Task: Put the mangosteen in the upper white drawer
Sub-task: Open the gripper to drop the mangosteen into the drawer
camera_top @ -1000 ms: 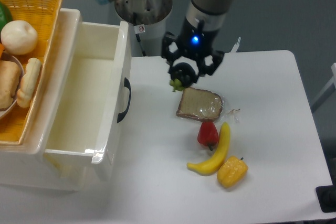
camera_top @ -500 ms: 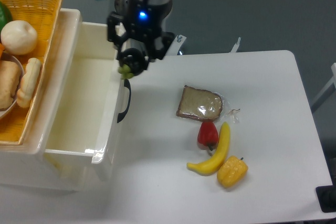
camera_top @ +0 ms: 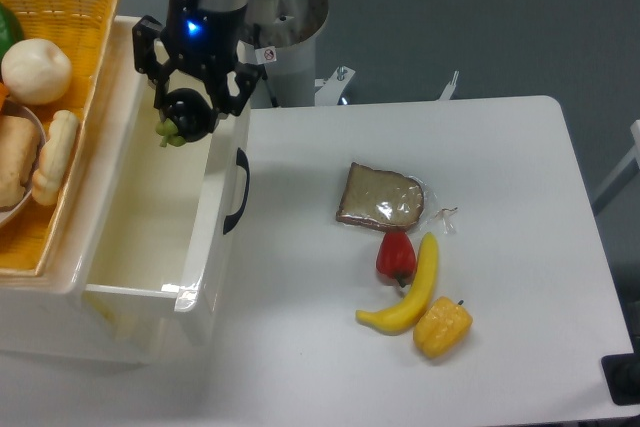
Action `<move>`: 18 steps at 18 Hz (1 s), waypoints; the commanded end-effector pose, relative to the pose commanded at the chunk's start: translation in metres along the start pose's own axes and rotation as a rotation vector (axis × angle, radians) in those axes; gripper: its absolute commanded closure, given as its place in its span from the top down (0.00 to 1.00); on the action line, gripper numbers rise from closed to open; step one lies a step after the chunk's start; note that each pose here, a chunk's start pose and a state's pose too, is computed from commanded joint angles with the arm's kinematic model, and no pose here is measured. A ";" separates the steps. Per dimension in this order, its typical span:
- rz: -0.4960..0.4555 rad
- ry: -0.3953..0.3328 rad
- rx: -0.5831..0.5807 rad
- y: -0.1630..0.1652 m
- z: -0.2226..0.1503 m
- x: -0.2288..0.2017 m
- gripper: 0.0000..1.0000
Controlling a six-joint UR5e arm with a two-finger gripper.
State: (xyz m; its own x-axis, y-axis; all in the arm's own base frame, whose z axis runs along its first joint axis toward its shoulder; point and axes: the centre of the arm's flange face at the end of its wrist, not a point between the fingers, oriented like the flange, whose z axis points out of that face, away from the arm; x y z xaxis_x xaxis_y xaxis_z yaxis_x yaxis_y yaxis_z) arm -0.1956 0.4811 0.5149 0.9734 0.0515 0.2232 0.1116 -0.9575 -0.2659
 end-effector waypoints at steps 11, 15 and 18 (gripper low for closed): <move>0.008 0.001 0.003 0.002 0.001 0.000 1.00; 0.002 -0.011 0.007 0.004 -0.004 0.001 1.00; -0.009 -0.056 -0.023 0.008 -0.004 -0.009 1.00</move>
State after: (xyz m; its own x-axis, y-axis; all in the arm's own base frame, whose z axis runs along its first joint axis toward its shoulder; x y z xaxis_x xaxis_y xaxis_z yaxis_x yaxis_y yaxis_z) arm -0.2046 0.4717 0.5146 0.9822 0.0749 0.1721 0.1159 -0.9633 -0.2422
